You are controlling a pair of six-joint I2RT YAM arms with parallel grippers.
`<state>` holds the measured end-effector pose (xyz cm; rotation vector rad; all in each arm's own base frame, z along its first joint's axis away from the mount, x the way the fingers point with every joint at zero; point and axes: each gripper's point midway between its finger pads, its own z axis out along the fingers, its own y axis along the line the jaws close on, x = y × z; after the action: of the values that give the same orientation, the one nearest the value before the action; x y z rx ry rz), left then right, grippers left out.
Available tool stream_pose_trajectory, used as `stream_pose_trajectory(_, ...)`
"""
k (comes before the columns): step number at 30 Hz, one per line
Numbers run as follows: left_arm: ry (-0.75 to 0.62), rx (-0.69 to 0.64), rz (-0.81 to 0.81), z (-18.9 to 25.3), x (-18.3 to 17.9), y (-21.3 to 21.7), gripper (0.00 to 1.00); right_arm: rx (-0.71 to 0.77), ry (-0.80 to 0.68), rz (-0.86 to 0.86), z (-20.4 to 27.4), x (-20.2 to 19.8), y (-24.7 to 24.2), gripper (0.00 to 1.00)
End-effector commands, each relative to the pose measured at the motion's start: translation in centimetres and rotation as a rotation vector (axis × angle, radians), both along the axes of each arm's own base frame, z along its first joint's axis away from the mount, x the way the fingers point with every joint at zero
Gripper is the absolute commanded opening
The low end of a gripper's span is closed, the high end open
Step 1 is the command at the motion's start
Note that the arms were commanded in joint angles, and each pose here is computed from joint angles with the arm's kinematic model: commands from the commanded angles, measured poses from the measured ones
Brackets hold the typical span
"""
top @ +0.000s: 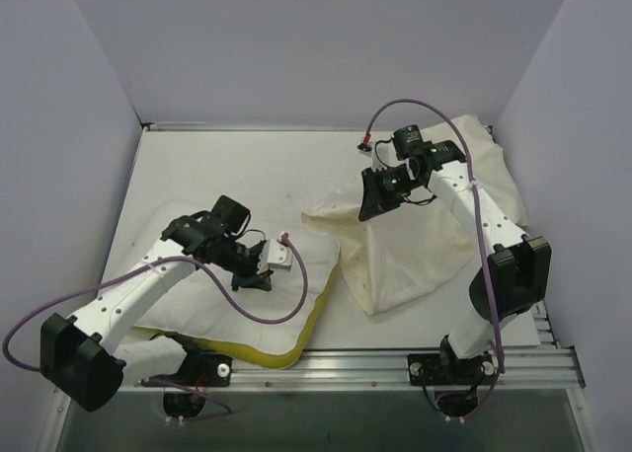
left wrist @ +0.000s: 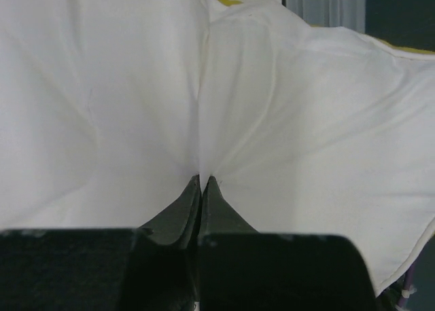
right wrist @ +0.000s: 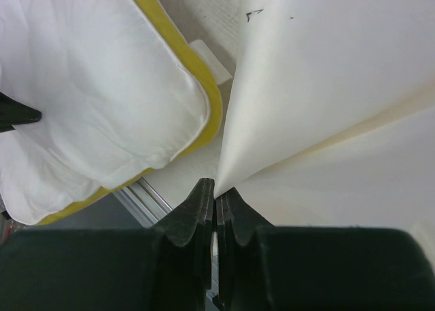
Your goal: Put the pillow into the pillowcase
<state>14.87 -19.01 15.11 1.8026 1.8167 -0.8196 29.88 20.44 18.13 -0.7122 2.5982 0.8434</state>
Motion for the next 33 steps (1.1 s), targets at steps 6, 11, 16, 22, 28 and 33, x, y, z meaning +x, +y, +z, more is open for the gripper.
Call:
stream_pose_trajectory(6,0.036,-0.115,-0.008,1.5,1.5,-6.9,0.00,0.044,0.030,0.035,1.2,-2.3,0.6,0.00)
stream_pose_trajectory(11,0.054,-0.172,0.003,1.9,2.8,-9.6,0.00,0.055,0.040,0.083,0.9,-3.6,1.6,0.00)
stream_pose_trajectory(16,-0.009,-0.260,0.018,3.4,5.2,-12.3,0.00,0.052,0.071,0.121,-0.1,-5.2,1.9,0.00)
stream_pose_trajectory(22,-0.006,-0.253,0.012,1.4,6.7,-14.1,0.00,0.080,0.085,0.134,0.1,-5.8,2.1,0.00)
stream_pose_trajectory(28,-0.040,-0.343,0.216,1.2,10.5,-15.1,0.00,0.103,0.109,0.138,0.3,-6.3,2.4,0.00)
stream_pose_trajectory(33,-0.084,-0.450,0.657,5.1,19.9,-12.2,0.00,0.075,0.126,0.147,-1.0,-7.4,1.8,0.00)
